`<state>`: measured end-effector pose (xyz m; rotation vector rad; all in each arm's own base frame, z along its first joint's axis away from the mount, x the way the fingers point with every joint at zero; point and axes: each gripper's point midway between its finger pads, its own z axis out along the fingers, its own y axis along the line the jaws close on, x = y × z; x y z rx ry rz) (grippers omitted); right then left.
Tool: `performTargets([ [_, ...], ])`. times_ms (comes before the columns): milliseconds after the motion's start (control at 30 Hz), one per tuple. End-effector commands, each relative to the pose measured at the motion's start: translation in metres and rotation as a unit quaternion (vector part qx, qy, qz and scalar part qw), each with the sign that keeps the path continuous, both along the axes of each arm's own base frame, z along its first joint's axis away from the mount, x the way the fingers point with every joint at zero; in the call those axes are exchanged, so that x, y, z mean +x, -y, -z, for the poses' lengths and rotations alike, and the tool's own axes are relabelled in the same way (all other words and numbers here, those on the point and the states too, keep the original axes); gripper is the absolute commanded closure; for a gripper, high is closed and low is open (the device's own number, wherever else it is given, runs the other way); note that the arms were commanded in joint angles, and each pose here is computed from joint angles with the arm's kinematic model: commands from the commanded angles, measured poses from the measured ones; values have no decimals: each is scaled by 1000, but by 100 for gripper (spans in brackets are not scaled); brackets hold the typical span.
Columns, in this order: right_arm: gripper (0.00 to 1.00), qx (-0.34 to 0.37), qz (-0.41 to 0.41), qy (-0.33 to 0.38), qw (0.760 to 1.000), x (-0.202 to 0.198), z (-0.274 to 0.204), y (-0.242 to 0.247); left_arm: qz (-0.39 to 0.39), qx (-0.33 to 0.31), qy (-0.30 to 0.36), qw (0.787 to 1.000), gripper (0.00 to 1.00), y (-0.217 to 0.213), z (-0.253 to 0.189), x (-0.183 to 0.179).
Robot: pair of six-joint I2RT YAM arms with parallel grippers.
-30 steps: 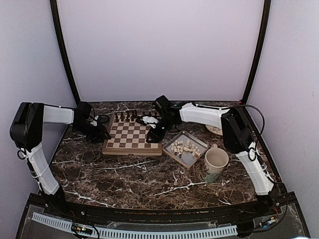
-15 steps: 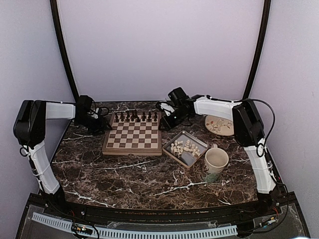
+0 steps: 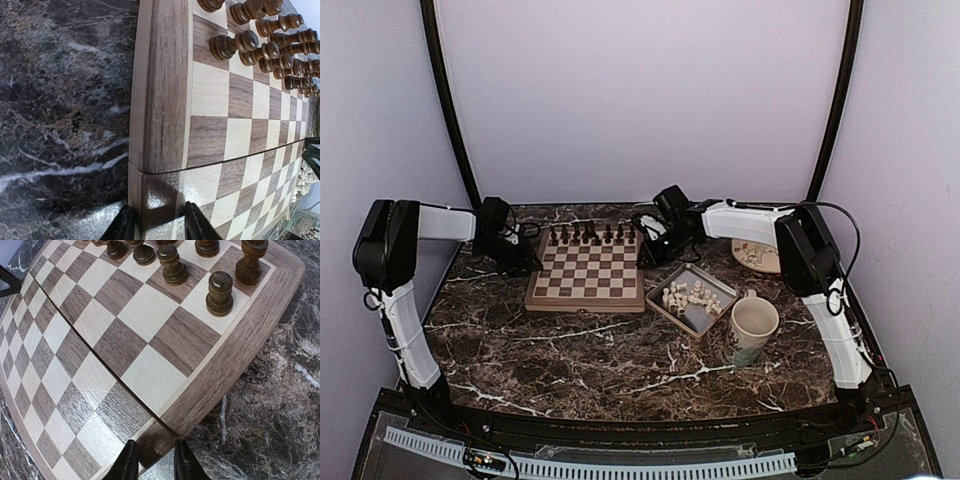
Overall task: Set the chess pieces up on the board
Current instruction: Move the chessboard to the center of the board.
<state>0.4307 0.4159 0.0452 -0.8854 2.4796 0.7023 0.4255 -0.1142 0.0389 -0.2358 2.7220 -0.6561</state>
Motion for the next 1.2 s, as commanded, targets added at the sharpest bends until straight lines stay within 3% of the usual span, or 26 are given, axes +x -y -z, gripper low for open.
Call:
performTargets([
  [0, 78, -3, -62, -66, 996, -56, 46, -30, 15, 14, -52, 998, 70, 6, 15, -41],
  [167, 78, -3, -104, -92, 990, -103, 55, -46, 16, 16, -72, 997, 77, 10, 23, -79],
  [567, 81, 0, -171, -116, 978, -189, 49, -60, -31, 17, -77, 996, 79, 0, 19, -153],
  [1167, 81, -80, -277, 18, 957, -265, 38, -63, -12, -3, -54, 998, 78, 13, 10, -197],
])
